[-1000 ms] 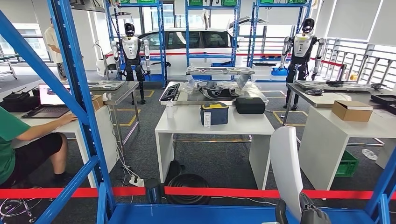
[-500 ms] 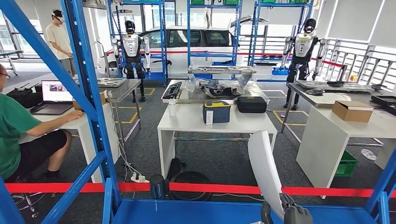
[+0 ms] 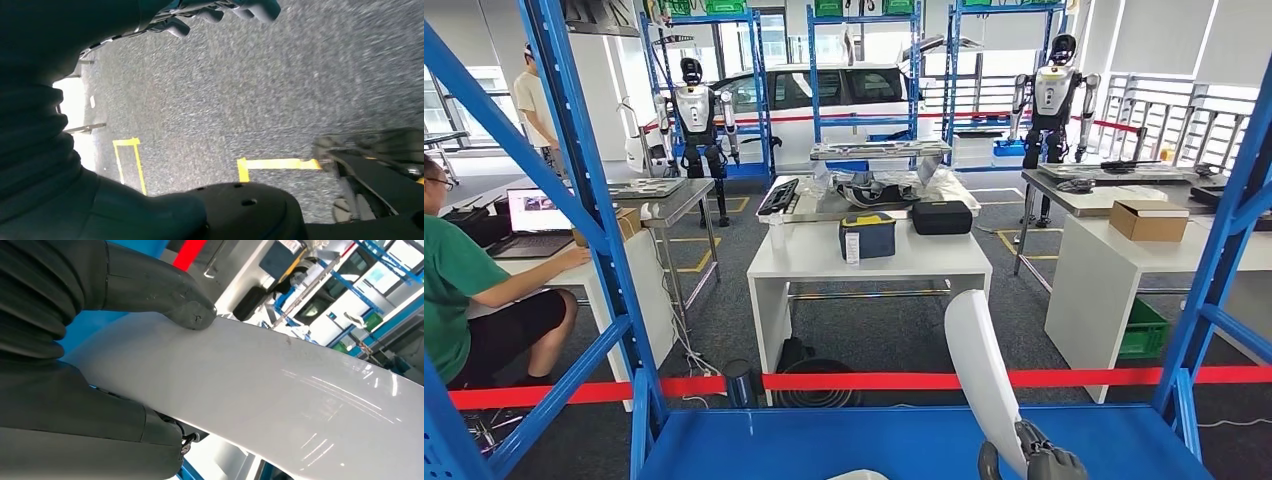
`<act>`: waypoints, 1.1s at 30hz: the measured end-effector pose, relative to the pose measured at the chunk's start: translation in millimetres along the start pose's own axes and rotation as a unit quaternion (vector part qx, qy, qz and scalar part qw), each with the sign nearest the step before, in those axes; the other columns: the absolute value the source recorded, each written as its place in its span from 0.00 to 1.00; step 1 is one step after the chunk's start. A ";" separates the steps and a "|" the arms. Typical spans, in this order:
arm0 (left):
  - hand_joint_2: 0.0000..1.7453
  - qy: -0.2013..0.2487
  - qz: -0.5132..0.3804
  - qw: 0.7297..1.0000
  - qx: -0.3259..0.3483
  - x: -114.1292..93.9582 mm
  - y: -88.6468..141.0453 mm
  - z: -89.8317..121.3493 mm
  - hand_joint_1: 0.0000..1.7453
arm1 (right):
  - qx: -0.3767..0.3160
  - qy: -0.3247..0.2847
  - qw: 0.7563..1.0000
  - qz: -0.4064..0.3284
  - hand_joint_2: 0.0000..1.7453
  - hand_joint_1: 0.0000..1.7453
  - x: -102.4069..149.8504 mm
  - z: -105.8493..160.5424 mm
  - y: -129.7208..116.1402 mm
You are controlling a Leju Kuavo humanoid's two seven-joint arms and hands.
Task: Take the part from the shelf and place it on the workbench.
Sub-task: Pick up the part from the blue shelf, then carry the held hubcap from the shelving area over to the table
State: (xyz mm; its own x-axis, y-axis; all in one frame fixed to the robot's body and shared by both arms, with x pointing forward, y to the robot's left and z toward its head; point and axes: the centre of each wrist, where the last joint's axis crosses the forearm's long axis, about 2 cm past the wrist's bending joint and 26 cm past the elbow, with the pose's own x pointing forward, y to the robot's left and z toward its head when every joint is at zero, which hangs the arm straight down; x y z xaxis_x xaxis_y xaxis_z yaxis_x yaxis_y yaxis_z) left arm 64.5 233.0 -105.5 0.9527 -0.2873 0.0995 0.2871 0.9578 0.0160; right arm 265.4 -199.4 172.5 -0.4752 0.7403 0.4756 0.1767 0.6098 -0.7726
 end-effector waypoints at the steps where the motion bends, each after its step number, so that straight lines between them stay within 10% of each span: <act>1: 1.00 0.000 0.000 1.000 0.000 0.3 0.0 0.0 0.00 | 0.000 -0.001 1.000 -0.001 1.00 1.00 0.0 0.0 0.1; 14: 1.00 -0.038 0.014 0.999 0.033 29.9 16.2 2.3 0.00 | 0.007 0.004 1.000 -0.020 1.00 1.00 0.6 9.6 7.0; 33: 1.00 -0.017 0.050 0.997 0.060 -18.4 27.8 -2.4 0.00 | 0.039 0.007 0.989 -0.141 1.00 1.00 16.7 47.3 35.5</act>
State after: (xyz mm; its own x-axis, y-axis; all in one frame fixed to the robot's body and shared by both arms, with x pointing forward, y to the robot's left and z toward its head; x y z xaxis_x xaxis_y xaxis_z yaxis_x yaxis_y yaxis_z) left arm 55.2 264.9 -109.3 0.9713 -0.1914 0.1409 0.1748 0.9770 0.1224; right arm 223.0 -178.7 133.2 -0.4839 0.5474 0.6827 -0.0283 0.7700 -0.6375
